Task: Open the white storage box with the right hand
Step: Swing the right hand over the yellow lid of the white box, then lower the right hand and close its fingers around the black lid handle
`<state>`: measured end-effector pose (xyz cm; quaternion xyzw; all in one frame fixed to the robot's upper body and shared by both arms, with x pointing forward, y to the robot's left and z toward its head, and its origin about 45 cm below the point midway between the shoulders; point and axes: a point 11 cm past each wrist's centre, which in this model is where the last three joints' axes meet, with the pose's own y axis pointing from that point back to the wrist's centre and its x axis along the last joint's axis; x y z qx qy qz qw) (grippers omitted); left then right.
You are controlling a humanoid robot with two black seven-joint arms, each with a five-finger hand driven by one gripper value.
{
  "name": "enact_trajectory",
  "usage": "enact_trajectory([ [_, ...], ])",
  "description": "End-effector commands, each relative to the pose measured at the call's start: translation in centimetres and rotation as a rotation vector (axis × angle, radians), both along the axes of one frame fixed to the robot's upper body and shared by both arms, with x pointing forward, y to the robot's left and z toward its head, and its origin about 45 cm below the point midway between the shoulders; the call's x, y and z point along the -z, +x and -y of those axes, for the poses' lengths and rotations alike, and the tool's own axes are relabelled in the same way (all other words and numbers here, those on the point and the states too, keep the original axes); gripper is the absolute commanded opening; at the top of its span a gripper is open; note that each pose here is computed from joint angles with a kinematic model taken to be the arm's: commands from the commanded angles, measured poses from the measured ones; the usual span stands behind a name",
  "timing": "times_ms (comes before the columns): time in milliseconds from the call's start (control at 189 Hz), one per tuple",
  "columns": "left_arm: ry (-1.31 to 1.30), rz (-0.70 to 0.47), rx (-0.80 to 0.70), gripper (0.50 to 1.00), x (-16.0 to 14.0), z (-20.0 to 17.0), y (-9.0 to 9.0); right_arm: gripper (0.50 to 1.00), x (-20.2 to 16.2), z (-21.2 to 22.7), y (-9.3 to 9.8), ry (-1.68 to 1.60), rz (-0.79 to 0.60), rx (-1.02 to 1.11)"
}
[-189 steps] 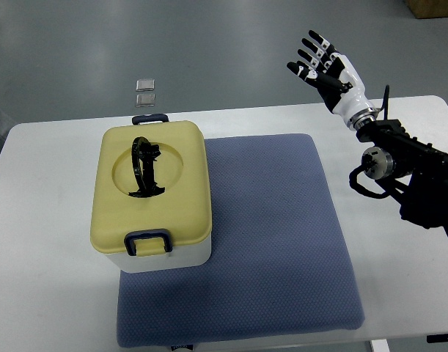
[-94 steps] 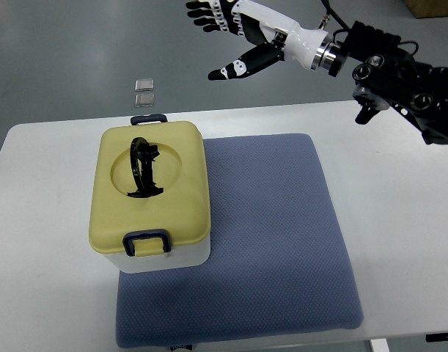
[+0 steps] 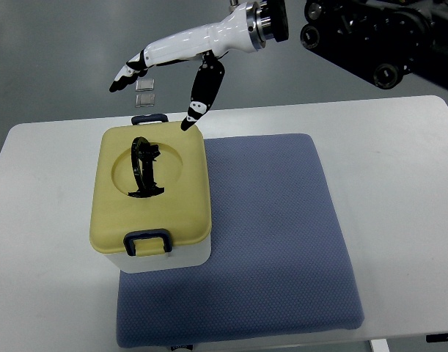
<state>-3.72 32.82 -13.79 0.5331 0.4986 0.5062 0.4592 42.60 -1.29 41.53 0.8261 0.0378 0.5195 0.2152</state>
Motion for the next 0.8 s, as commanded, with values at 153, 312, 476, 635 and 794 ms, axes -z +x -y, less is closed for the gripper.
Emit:
enact_trajectory([
  [153, 0.000, 0.000, 0.000, 1.000, 0.0, 0.0, 0.0, 0.911, -1.3, -5.6, -3.2, -0.068, 0.110, -0.148],
  [312, 0.000, 0.000, 0.000, 1.000, 0.0, 0.0, 0.0, 0.885, 0.2, -6.0, -3.6, -0.172, 0.183, -0.182],
  [476, 0.000, -0.001, 0.000, 1.000, 0.0, 0.0, 0.0, 0.870, 2.2, -5.3, -2.8, -0.238, 0.279, -0.185],
  [635, 0.000, -0.001, 0.000, 1.000, 0.0, 0.0, 0.0, 0.870, 3.7, -4.8, -2.5, -0.288, 0.300, -0.189],
  [794, 0.000, -0.001, 0.000, 1.000, 0.0, 0.0, 0.0, 0.864, 4.2, -4.6, -2.6, -0.297, 0.296, -0.197],
])
